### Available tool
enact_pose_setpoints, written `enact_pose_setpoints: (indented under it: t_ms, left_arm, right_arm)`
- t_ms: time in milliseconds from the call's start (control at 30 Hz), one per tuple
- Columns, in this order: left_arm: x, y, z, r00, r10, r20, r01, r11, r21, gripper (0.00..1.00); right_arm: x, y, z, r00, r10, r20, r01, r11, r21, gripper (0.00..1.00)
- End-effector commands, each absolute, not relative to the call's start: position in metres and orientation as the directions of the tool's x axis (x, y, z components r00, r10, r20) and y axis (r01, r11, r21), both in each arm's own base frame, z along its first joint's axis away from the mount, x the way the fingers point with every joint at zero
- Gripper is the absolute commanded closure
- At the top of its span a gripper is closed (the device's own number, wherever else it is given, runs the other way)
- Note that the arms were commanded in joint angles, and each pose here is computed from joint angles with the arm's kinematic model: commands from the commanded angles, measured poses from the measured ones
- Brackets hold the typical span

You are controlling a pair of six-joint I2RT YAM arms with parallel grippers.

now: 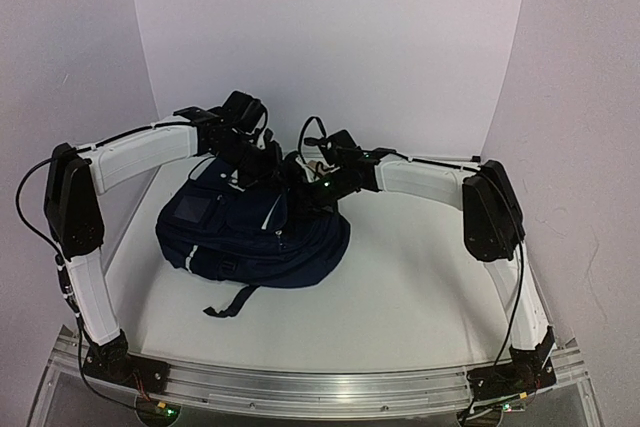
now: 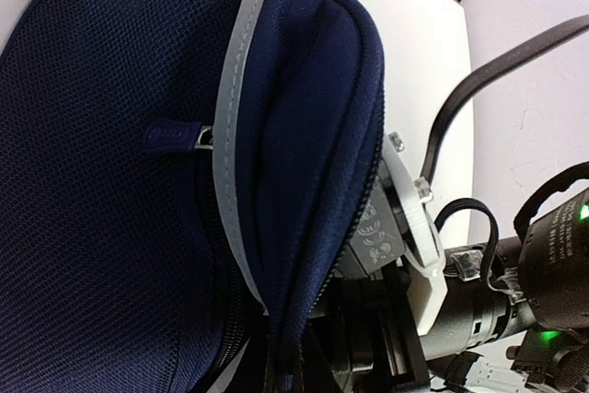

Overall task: Pack the student bag
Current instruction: Place the stationery in the student bag.

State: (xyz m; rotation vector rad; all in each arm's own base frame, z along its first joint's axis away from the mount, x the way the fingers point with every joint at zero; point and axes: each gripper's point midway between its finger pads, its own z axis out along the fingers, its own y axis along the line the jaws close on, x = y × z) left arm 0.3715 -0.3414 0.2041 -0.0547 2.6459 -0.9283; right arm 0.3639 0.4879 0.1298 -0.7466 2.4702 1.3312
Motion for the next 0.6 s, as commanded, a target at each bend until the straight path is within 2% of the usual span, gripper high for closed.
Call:
enact_pose_setpoints:
  t_ms: [0,200,233,300,367,467,567]
  left_arm:
    - [0.362,-0.36,0.268,-0.914,-0.144,-0.379,0.196,0.663,-0.723,1.0]
    - [0.358,-0.354,0.256,-0.922,-0.128,-0.365,0.177,0.7,-0.692,0.97]
    - [0.359,-0.353,0.254,-0.923,-0.126,-0.364,0.173,0.708,-0.685,0.88]
    - [0.36,-0.352,0.253,-0.922,-0.119,-0.37,0.177,0.718,-0.673,0.64]
    - [0.363,-0.35,0.255,-0.918,-0.117,-0.38,0.181,0.727,-0.662,0.52]
    - [0.367,-0.346,0.261,-0.91,-0.12,-0.397,0.187,0.735,-0.652,0.4]
    - [0.365,-0.336,0.264,-0.912,-0.125,-0.391,0.173,0.746,-0.643,0.36]
  right_arm:
    - [0.381,0.512,0.163,-0.768,-0.276,-0.578,-0.64,0.378,0.669,0.69]
    - [0.383,0.489,0.18,-0.727,-0.277,-0.628,-0.682,0.387,0.62,0.58]
    - [0.382,0.483,0.184,-0.722,-0.276,-0.635,-0.688,0.389,0.613,0.54]
    - [0.381,0.466,0.191,-0.719,-0.271,-0.639,-0.688,0.402,0.604,0.43]
    - [0.379,0.448,0.195,-0.721,-0.265,-0.64,-0.684,0.42,0.596,0.37]
    - [0.379,0.419,0.198,-0.735,-0.247,-0.632,-0.662,0.462,0.59,0.31]
    - [0.381,0.39,0.193,-0.765,-0.222,-0.604,-0.621,0.503,0.601,0.26]
